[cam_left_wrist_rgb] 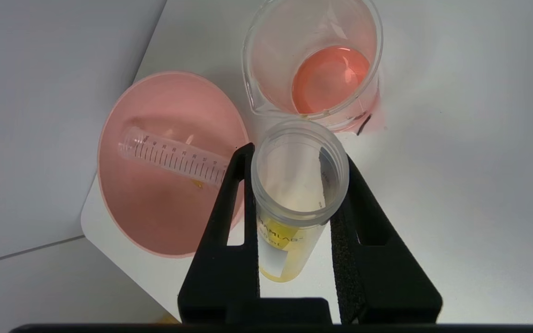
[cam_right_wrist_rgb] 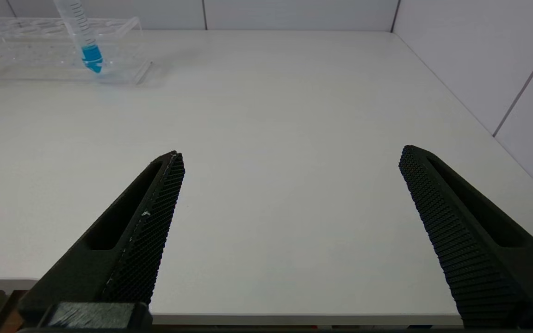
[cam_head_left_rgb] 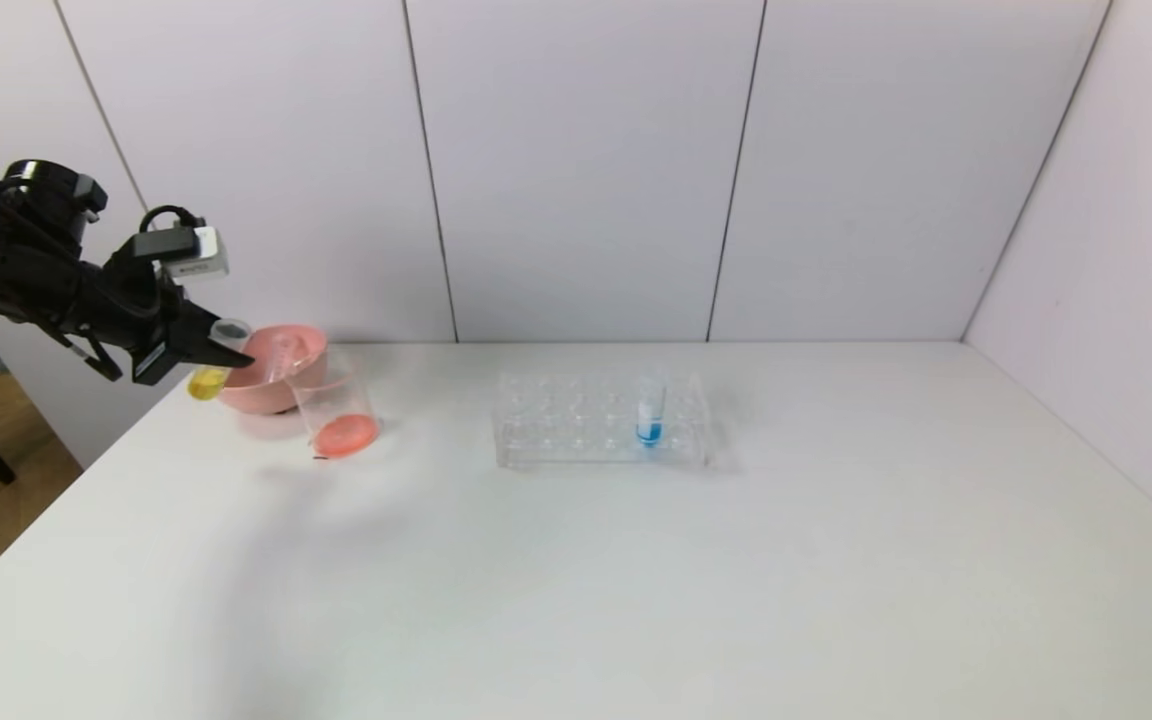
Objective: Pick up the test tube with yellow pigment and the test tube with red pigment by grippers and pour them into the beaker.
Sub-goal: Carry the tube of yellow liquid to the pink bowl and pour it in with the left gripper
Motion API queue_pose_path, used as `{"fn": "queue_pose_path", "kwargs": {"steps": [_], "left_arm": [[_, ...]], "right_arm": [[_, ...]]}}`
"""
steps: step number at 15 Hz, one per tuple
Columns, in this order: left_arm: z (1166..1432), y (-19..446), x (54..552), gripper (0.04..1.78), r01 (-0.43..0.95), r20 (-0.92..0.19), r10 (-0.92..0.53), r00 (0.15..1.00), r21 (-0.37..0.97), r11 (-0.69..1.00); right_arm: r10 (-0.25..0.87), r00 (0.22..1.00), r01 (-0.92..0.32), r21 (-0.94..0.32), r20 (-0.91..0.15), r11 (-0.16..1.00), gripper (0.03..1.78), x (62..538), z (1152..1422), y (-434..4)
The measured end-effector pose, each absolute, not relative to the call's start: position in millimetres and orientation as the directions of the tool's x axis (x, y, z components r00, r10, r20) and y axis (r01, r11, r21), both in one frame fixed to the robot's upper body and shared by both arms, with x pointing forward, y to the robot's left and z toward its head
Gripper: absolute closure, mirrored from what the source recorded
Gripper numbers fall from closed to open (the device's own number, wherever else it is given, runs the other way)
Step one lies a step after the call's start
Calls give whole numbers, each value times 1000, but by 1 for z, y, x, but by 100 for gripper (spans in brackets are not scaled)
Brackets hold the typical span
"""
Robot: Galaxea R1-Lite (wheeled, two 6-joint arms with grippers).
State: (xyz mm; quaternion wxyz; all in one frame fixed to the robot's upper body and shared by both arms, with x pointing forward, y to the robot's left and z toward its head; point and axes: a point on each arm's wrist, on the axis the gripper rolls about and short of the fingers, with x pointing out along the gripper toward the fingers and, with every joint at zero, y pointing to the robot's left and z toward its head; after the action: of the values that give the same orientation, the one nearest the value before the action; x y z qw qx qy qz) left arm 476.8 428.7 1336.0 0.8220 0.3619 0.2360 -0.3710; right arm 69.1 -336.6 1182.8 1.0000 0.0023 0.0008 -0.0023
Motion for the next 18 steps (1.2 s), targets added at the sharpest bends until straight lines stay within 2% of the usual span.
{"fn": "queue_pose_path", "kwargs": {"steps": [18], "left_arm": [[1337, 411, 484, 137, 776, -704, -336, 626, 517, 361]], "right_arm": [[-4, 1000, 4, 4, -2, 1000, 11, 69, 1183, -337]]}}
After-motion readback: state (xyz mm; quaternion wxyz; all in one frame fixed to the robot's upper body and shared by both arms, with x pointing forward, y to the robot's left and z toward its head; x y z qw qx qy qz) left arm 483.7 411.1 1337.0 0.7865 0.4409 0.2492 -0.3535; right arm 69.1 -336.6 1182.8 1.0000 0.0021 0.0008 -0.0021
